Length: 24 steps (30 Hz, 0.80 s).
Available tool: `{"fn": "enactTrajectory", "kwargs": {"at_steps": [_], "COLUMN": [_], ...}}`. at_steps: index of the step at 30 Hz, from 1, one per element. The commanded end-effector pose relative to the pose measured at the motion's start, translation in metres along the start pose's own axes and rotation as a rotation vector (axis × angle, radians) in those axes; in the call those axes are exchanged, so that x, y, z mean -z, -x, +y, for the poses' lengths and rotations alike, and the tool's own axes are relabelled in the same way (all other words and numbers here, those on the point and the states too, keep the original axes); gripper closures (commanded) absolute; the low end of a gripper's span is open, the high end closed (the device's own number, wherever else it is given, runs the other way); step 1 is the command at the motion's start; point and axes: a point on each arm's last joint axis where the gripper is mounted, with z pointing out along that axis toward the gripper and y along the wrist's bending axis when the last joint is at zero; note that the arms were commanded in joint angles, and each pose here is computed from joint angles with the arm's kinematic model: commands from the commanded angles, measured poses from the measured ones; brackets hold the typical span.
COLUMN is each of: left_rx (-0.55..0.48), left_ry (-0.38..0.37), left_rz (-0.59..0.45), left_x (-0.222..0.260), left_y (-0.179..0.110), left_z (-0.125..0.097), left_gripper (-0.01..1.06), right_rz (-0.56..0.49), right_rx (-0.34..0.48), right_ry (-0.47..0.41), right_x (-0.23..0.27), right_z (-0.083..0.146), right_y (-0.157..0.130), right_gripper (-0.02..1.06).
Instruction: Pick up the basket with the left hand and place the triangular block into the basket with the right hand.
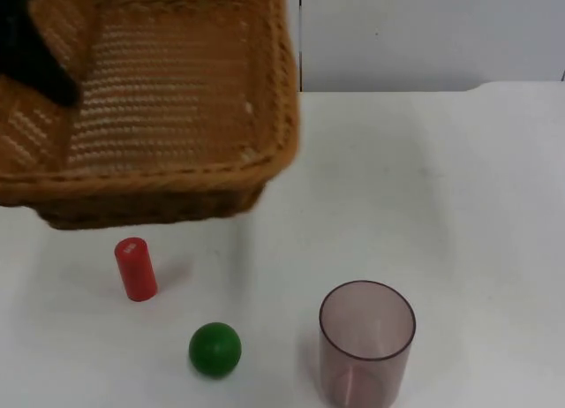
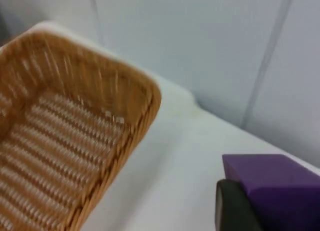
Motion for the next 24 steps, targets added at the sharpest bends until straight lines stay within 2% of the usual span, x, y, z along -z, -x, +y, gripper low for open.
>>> {"fn": "enactTrajectory", "kwargs": {"at_steps": [1,2,5,9,11,17,24], "left_rx": [0.016,0.016,-0.001,-0.011,-0.042,-0.052,-0.076], "left_ry": [-0.063,-0.063,-0.096,-0.126,-0.144,-0.167,-0.134], "left_rz": [0.017,0.017,0.051,0.098,0.134,0.153,0.147], "left_x": [-0.023,-0.023,-0.048,-0.071,-0.086,-0.097,-0.098], "left_y": [-0.002,-0.002,-0.008,-0.012,-0.012,-0.007,0.002], "left_z": [-0.023,-0.023,-0.045,-0.062,-0.076,-0.100,-0.110], "left_gripper": [1.05,1.05,1.05,1.05,1.05,1.05,1.05], "right_rz": [-0.012,-0.012,-0.015,0.000,0.020,0.067,-0.037], "right_rx": [-0.030,-0.030,-0.042,-0.059,-0.056,-0.069,-0.070], "right_ry": [-0.074,-0.074,-0.130,-0.159,-0.162,-0.147,-0.115], "right_x": [0.039,0.039,0.072,0.094,0.100,0.097,0.091], "right_z": [-0.015,-0.015,-0.025,-0.030,-0.028,-0.025,-0.022], "right_y": [-0.004,-0.004,-0.010,-0.018,-0.025,-0.044,-0.038], "right_gripper": [1.05,1.05,1.05,1.05,1.05,1.05,1.05]}}
